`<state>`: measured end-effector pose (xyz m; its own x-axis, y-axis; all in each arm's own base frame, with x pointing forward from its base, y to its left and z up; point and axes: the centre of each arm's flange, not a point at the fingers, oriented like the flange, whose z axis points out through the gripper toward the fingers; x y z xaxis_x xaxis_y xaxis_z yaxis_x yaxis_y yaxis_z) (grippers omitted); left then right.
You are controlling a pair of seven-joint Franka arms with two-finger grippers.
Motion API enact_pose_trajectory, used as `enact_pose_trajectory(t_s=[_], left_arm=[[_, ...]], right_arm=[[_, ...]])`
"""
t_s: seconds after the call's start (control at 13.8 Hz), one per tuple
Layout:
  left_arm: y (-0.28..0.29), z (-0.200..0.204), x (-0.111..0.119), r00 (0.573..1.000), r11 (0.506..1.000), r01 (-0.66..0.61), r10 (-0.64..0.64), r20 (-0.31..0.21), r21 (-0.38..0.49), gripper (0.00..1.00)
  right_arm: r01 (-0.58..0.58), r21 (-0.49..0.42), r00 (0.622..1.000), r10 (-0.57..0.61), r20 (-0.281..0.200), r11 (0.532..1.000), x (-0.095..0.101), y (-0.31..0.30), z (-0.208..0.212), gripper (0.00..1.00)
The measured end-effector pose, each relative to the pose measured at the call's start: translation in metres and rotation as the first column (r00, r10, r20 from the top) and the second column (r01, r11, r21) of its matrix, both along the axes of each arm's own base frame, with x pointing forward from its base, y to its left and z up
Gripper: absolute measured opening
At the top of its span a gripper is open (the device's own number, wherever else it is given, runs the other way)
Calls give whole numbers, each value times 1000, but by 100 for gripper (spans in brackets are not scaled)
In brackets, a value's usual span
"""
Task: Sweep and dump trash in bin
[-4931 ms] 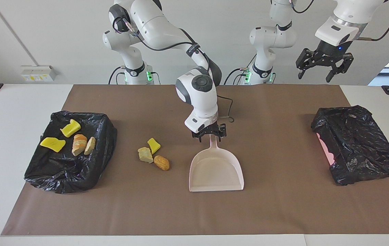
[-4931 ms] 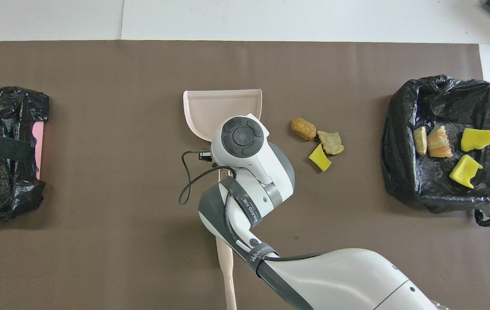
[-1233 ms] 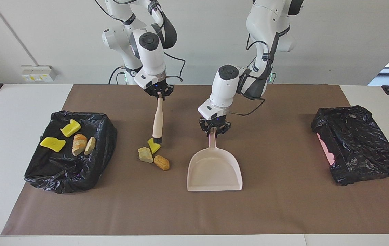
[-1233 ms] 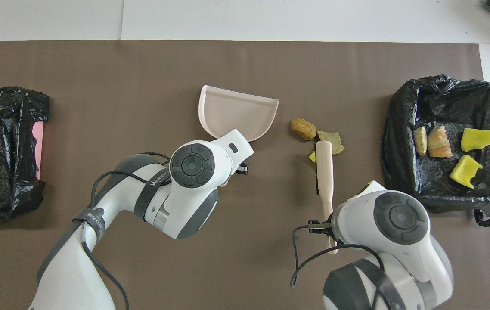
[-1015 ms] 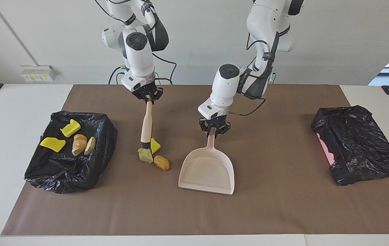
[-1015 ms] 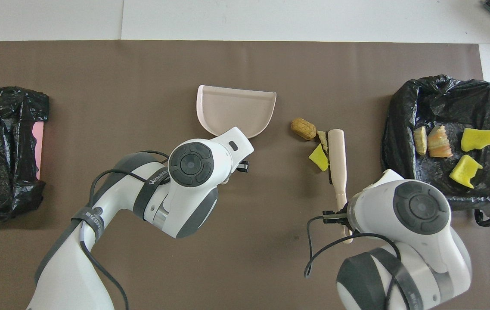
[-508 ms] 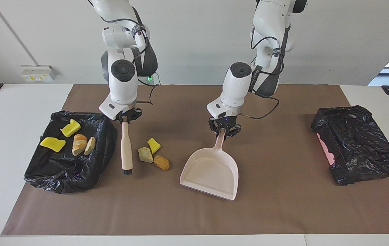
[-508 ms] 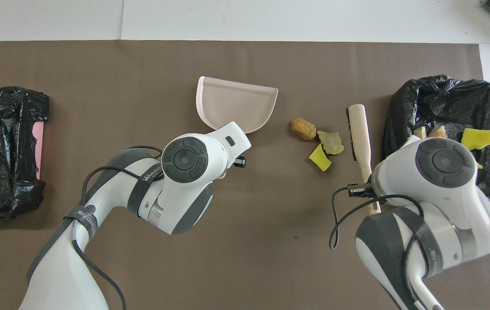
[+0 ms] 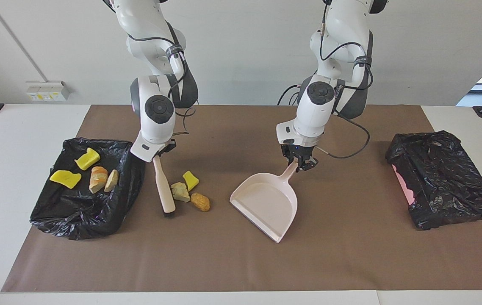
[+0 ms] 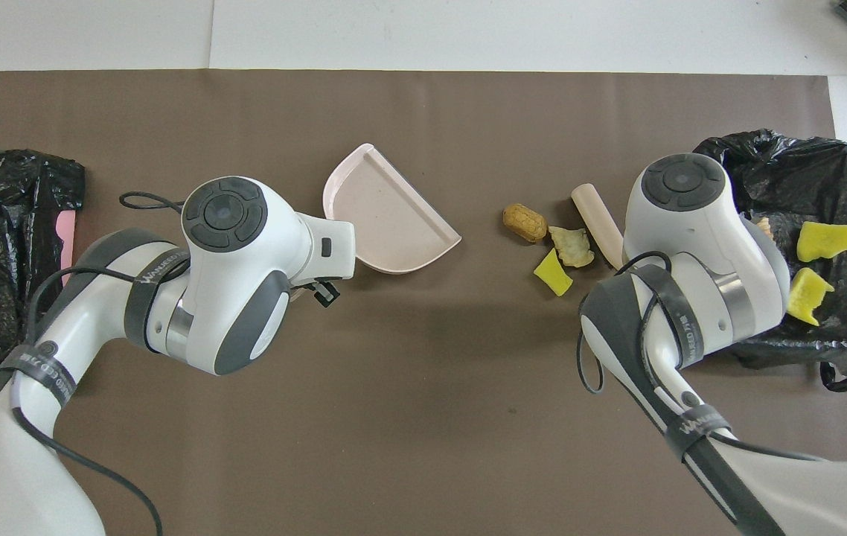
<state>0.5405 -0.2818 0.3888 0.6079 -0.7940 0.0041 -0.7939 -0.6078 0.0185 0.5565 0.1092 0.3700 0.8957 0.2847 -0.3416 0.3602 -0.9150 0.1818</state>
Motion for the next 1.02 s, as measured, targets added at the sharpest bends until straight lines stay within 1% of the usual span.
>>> enact_pose_trajectory(t_s=[0.07,0.22,0.29,0.44,0.58,0.73,0.87,1.02], left_arm=[[2,0,0,998,998,68,-68,-6,2,33],[-1,1,-3,978,978,210,-210,-7,0,33],[-2,1,-4,968,968,250,-250,-8,-1,33],[-3,-1,-6,960,960,279,-279,-14,-1,33],[0,-3,-9,956,956,294,-294,-21,0,33],[3,-4,-13,943,943,332,-332,-26,-1,33],[6,-5,-17,935,936,352,-352,-29,-1,33],[8,-9,-21,933,934,357,-357,-36,-1,33]], right_arm=[[9,22,1000,-9,-10,1000,-2,5,-2,26],[28,68,999,-27,-22,997,-5,15,-3,26],[37,95,999,-34,-28,995,-6,22,-4,26],[45,167,999,-41,-25,985,-9,47,-7,26],[77,262,997,-76,-16,962,-9,72,-14,26],[127,353,991,-130,-15,927,-8,94,-18,26],[170,437,984,-175,-29,883,-9,114,-17,26],[203,489,977,-206,-50,848,-9,125,-11,26]])
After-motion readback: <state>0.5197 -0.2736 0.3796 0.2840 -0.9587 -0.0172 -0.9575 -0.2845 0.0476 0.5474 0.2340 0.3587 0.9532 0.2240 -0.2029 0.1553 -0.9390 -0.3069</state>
